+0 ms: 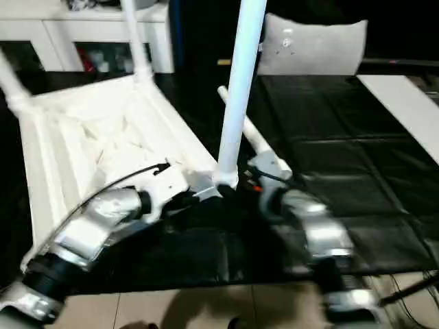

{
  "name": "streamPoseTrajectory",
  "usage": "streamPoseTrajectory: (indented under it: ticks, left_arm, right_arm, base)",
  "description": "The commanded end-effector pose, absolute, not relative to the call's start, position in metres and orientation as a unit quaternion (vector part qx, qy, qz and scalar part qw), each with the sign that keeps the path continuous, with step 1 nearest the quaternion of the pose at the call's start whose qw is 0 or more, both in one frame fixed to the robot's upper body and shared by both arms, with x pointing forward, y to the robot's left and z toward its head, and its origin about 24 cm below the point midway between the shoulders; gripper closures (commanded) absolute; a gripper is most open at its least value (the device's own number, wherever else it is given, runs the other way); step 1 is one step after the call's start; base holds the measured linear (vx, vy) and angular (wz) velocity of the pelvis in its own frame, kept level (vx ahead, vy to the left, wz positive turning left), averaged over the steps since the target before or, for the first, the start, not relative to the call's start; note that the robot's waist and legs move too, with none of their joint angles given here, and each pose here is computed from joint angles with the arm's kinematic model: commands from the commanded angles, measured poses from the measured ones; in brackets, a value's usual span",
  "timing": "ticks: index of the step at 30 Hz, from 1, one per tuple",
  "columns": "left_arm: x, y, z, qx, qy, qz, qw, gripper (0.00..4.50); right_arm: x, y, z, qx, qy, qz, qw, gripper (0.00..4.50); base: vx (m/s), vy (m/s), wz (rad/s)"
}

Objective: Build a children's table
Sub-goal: Rotate leg to tighten

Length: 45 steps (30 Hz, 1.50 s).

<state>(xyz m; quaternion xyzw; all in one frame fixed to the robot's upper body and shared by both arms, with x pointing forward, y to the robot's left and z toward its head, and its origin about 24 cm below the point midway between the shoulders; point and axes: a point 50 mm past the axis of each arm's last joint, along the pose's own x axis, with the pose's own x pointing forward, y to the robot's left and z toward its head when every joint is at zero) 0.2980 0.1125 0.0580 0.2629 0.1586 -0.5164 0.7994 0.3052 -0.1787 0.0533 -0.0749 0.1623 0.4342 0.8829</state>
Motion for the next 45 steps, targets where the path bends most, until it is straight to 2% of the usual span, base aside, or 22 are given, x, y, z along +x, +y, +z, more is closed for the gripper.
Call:
streamPoseTrajectory:
  ticks: [1, 6, 8, 10, 19, 20, 21, 23, 25, 30, 31, 34, 37, 43, 44, 45]
  left_arm:
    - [0.293, 0.109, 0.053, 0.282, 0.165, -0.553, 0.766, 4.50]
    - [0.285, 0.115, 0.052, 0.297, 0.167, -0.607, 0.718, 4.50]
    - [0.284, 0.116, 0.052, 0.300, 0.168, -0.613, 0.711, 4.50]
    - [0.282, 0.117, 0.051, 0.307, 0.168, -0.627, 0.696, 4.50]
    - [0.278, 0.117, 0.051, 0.312, 0.165, -0.644, 0.679, 4.50]
    - [0.278, 0.117, 0.051, 0.312, 0.164, -0.645, 0.678, 4.50]
    - [0.277, 0.117, 0.051, 0.311, 0.163, -0.648, 0.676, 4.50]
    - [0.277, 0.116, 0.051, 0.311, 0.162, -0.650, 0.674, 4.50]
    - [0.277, 0.116, 0.051, 0.312, 0.162, -0.651, 0.673, 4.50]
    - [0.276, 0.116, 0.051, 0.312, 0.162, -0.653, 0.671, 4.50]
    - [0.277, 0.116, 0.051, 0.312, 0.162, -0.653, 0.671, 4.50]
    - [0.277, 0.116, 0.051, 0.312, 0.161, -0.654, 0.670, 4.50]
    - [0.277, 0.116, 0.051, 0.311, 0.163, -0.655, 0.669, 4.50]
    - [0.277, 0.115, 0.051, 0.297, 0.166, -0.652, 0.678, 4.50]
    - [0.277, 0.114, 0.052, 0.290, 0.166, -0.647, 0.685, 4.50]
    - [0.280, 0.110, 0.054, 0.270, 0.167, -0.629, 0.710, 4.50]
  right_arm:
    - [0.304, -0.176, 0.061, -0.086, 0.147, 0.470, 0.866, 0.01]
    - [0.302, -0.181, 0.071, -0.098, 0.146, 0.528, 0.831, 0.01]
    - [0.302, -0.181, 0.072, -0.101, 0.146, 0.538, 0.824, 0.01]
    - [0.303, -0.179, 0.073, -0.125, 0.143, 0.551, 0.813, 0.01]
    - [0.305, -0.169, 0.070, -0.131, 0.140, 0.586, 0.787, 0.01]
    - [0.305, -0.167, 0.069, -0.128, 0.141, 0.590, 0.785, 0.29]
    - [0.305, -0.165, 0.068, -0.124, 0.142, 0.594, 0.782, 0.37]
    - [0.306, -0.163, 0.066, -0.118, 0.145, 0.598, 0.780, 0.42]
    - [0.306, -0.163, 0.065, -0.115, 0.146, 0.599, 0.779, 0.72]
    - [0.307, -0.161, 0.063, -0.104, 0.144, 0.601, 0.779, 1.00]
    - [0.308, -0.160, 0.063, -0.098, 0.143, 0.601, 0.780, 1.21]
    - [0.308, -0.158, 0.063, -0.092, 0.140, 0.605, 0.778, 1.33]
    - [0.307, -0.157, 0.062, -0.084, 0.142, 0.609, 0.776, 1.66]
    - [0.300, -0.152, 0.057, -0.055, 0.147, 0.611, 0.776, 1.77]
    - [0.299, -0.149, 0.056, -0.045, 0.146, 0.606, 0.781, 1.77]
    - [0.300, -0.142, 0.054, -0.030, 0.150, 0.580, 0.800, 1.78]
  base:
    - [0.000, 0.000, 0.00]
    - [0.000, 0.000, 0.00]
    - [0.000, 0.000, 0.00]
    - [0.000, 0.000, 0.00]
    - [0.000, 0.000, 0.00]
    - [0.000, 0.000, 0.00]
    - [0.000, 0.000, 0.00]
    - [0.000, 0.000, 0.00]
    - [0.000, 0.000, 0.00]
    - [0.000, 0.000, 0.00]
    - [0.000, 0.000, 0.00]
    - [0.000, 0.000, 0.00]
    - [0.000, 0.000, 0.00]
    - [0.000, 0.000, 0.00]
    - [0.000, 0.000, 0.00]
    - [0.000, 0.000, 0.00]
